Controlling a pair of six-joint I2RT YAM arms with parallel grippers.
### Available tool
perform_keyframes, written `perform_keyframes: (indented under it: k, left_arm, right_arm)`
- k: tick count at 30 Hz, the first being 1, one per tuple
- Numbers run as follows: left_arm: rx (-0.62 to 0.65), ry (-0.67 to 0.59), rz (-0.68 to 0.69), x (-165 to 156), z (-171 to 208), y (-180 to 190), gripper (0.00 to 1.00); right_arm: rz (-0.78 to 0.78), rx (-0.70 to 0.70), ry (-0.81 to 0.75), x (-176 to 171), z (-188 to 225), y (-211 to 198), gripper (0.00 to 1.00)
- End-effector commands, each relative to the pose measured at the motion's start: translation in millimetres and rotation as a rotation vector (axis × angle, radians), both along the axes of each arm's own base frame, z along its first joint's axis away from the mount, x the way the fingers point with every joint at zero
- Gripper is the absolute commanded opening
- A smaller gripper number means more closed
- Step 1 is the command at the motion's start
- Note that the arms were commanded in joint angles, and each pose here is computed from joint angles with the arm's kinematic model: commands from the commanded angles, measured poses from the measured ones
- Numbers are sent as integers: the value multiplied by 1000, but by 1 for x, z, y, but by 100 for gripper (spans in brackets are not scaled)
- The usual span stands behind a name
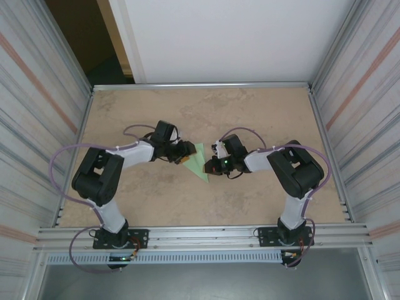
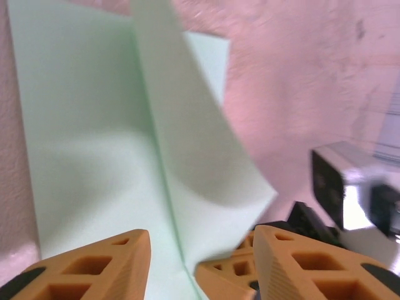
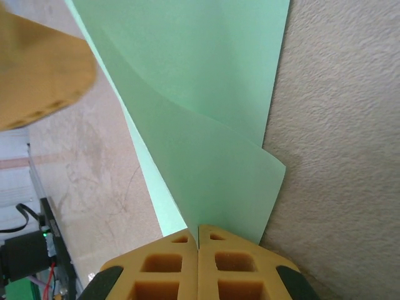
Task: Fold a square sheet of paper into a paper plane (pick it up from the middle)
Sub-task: Fourth fold the wing at the center of the table.
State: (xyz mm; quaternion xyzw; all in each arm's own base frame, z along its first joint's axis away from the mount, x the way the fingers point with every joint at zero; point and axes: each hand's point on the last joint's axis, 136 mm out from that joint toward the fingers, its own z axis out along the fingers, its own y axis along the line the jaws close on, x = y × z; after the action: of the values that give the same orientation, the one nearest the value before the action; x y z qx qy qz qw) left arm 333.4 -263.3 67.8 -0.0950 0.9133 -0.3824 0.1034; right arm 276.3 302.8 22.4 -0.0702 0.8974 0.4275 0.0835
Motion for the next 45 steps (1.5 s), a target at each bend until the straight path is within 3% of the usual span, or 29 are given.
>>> perform_keyframes:
  k: [1,6,14,22,35,45]
  left_arm:
    - [-65,-108,-32,1,23,-4,42]
    - [-144,-161,-79,-10,24,-9,30]
    - [-226,-162,-156,-16,15,-28,20]
    - [-230,-131,-204,-10,1,-42,18]
    - [-209,-91,-214,-8,-13,-46,17]
    - [-189,-65,-217,-9,-18,-46,17]
  right_arm:
    - [20,37,42,-7,-5,-1,3]
    - [9,73,69,-5,-5,-4,3]
    - [18,88,89,-7,-8,-4,3]
    - [18,75,100,-8,-13,-7,6]
    - [14,38,105,-8,-19,-11,23]
    - [-8,23,128,-8,-22,-15,19]
